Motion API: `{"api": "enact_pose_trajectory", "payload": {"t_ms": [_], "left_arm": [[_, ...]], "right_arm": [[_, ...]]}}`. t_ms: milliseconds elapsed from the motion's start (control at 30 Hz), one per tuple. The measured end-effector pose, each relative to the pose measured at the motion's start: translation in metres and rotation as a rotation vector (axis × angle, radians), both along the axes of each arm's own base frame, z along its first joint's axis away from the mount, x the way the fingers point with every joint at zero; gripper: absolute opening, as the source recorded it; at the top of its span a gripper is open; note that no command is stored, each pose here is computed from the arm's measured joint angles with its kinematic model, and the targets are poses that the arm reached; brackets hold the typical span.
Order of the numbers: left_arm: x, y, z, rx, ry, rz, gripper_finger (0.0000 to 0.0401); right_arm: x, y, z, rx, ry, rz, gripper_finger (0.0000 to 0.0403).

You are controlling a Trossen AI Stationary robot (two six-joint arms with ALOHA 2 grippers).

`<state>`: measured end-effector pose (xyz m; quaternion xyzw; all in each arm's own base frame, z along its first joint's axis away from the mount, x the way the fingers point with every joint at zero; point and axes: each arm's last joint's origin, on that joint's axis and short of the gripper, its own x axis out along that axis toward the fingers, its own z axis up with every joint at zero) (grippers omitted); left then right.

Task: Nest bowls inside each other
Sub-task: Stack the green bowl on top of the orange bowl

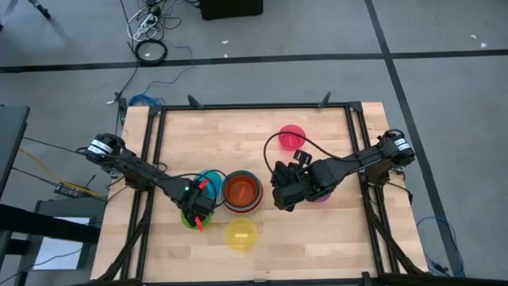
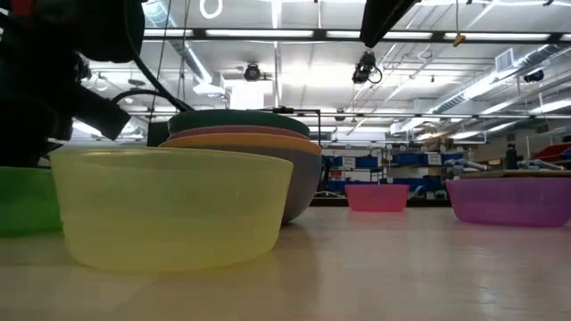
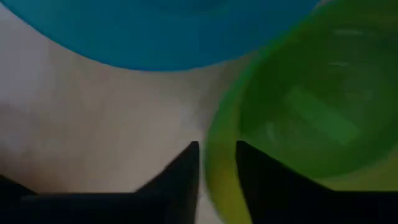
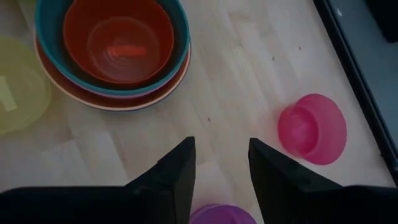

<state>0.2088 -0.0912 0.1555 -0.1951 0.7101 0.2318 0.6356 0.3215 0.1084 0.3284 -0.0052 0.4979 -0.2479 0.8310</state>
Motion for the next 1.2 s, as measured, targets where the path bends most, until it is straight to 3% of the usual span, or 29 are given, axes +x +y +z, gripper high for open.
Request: {"api": "enact_pose_trajectory", "payload": {"t_ms": [67,133,367,500,733,900,1067,1200], "left_arm": [[0.001,-0.001,0.001,-0.031,0.003,-0.016,0.0042],[0.004,-0.003,0.005,-0.054,-0.005,-0.034,0.0015],[0.020,-0.010,0.049,-0.069,-0.020,-0.141,0.0008],[0.032,-0.012,0.088,0.013,-0.097,-0.195,0.0007],[0.064,0.007,0.143,0.221,-0.381,-0.236,0.0006],[0.082,0.039,0.151,0.296,-0.462,-0.216,0.0006],[0.096,0.065,0.147,0.266,-0.523,-0.208,0.0006],[0.100,0.074,0.141,0.260,-0.492,-0.196,0.0006]], "right_arm": [[0.000,0.000,0.000,-0.002,0.000,0.000,0.0135],[0.000,0.000,0.000,-0.004,-0.001,-0.001,0.0135],[0.000,0.000,0.000,-0.019,-0.002,0.000,0.0135],[0.000,-0.001,0.000,-0.033,-0.005,0.000,0.0135],[-0.002,-0.002,0.000,-0.037,0.012,-0.012,0.0134],[-0.005,0.000,-0.001,-0.037,0.022,-0.022,0.0133],[-0.006,0.002,-0.001,-0.037,0.027,-0.021,0.0132],[-0.006,0.002,-0.001,-0.037,0.027,-0.021,0.0132]]}}
